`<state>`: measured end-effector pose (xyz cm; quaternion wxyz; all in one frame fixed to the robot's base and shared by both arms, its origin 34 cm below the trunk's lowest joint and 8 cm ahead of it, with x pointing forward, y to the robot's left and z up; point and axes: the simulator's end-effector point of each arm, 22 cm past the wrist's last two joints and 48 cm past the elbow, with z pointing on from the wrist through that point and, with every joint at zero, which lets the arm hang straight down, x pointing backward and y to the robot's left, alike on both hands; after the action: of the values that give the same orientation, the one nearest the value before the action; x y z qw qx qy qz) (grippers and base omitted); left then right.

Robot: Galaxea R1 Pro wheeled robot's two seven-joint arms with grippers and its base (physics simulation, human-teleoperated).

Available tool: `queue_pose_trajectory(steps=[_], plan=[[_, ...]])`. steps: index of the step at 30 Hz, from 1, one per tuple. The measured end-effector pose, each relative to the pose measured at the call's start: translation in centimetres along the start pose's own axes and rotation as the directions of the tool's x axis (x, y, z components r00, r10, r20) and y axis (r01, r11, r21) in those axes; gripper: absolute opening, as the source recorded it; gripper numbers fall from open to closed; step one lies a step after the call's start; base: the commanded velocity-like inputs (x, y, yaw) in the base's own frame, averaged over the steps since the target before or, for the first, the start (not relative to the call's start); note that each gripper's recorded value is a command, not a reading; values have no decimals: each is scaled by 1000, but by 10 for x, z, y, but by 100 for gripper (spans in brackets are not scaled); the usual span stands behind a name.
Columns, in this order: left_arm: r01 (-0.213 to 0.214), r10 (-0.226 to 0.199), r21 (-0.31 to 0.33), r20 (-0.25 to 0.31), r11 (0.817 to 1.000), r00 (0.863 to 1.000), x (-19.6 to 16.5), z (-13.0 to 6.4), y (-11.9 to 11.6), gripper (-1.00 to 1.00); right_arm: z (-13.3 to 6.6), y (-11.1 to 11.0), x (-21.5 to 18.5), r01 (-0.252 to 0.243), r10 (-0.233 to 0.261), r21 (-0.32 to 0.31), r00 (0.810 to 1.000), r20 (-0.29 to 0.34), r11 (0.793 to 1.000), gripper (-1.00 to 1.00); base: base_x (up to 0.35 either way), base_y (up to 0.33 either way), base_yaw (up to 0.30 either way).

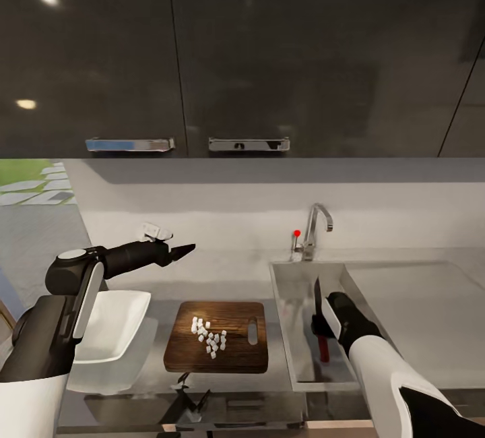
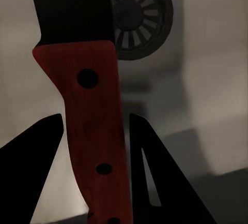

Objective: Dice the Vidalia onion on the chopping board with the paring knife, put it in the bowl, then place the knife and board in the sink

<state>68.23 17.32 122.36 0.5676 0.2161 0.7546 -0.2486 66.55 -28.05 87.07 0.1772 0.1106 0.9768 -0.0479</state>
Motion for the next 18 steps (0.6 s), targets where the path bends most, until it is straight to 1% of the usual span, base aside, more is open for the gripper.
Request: queue_pose_trajectory(steps=[10,18], plan=[[1,-1,0,-1,1000,1000,0,0,0,100,5,-2,10,4,-4,4,1000,-23,1000,-100,0,0,0],[1,-1,0,-1,1000,1000,0,0,0,100,14,-2,30,19,-18,8,997,-71,1000,-100,0,0,0]])
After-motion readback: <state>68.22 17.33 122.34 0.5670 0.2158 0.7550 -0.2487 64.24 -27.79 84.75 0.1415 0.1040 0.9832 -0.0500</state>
